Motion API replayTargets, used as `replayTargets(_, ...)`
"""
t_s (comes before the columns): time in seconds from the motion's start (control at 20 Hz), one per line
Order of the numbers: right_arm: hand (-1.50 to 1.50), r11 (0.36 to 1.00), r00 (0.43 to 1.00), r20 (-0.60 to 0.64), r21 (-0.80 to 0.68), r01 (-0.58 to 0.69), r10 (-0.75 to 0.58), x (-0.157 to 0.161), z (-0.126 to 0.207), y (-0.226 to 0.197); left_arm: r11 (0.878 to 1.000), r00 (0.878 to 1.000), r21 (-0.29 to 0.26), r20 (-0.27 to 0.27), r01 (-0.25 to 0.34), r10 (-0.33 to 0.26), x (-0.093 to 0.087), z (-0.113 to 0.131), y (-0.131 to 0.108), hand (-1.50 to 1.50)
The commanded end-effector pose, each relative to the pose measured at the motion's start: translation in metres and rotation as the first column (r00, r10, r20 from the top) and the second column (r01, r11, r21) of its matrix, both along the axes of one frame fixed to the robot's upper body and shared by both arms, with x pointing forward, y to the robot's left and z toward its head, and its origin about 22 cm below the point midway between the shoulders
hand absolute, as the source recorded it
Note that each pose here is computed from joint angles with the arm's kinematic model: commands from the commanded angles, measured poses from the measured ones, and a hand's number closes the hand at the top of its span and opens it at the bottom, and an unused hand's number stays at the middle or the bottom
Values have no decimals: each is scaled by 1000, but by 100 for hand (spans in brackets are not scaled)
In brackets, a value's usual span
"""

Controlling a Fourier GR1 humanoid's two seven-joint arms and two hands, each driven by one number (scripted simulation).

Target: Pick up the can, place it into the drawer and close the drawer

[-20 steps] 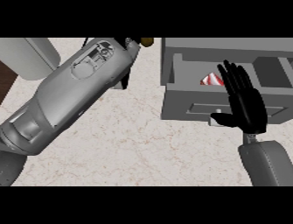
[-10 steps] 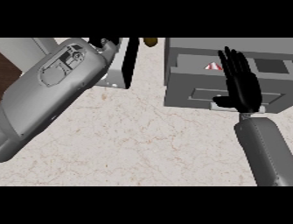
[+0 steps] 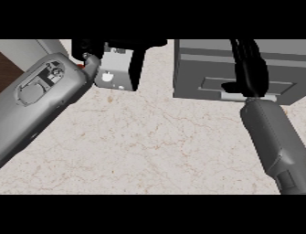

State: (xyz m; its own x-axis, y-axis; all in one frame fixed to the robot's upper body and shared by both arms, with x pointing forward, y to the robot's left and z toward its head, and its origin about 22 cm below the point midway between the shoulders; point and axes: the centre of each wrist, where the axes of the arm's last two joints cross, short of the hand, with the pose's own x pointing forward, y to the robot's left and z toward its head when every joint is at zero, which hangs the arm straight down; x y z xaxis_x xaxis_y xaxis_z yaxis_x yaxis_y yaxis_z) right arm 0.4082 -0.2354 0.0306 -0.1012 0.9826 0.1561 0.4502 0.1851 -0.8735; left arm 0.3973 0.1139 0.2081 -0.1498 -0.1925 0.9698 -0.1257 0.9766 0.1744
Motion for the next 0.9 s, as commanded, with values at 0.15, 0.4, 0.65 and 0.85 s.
replayTargets(0.15, -150, 1000, 1000, 5, 22, 13, -13, 27, 14, 25, 1000, 1000, 1, 10, -1, 1, -10, -18, 17, -150)
replayTargets(0.4, -150, 1000, 1000, 11, 19, 22, -22, 40, 33, 33, 1000, 1000, -12, 0, 14, -14, -27, -27, 14, -150)
replayTargets(0.65, -150, 998, 999, 22, 39, 40, -41, 44, 39, 25, 999, 999, 20, -1, 47, -47, -38, -35, 34, -150)
replayTargets(0.85, -150, 999, 999, 26, 37, 36, -37, 46, 40, 34, 1000, 1000, 11, -10, 17, -17, -31, -20, 37, -150)
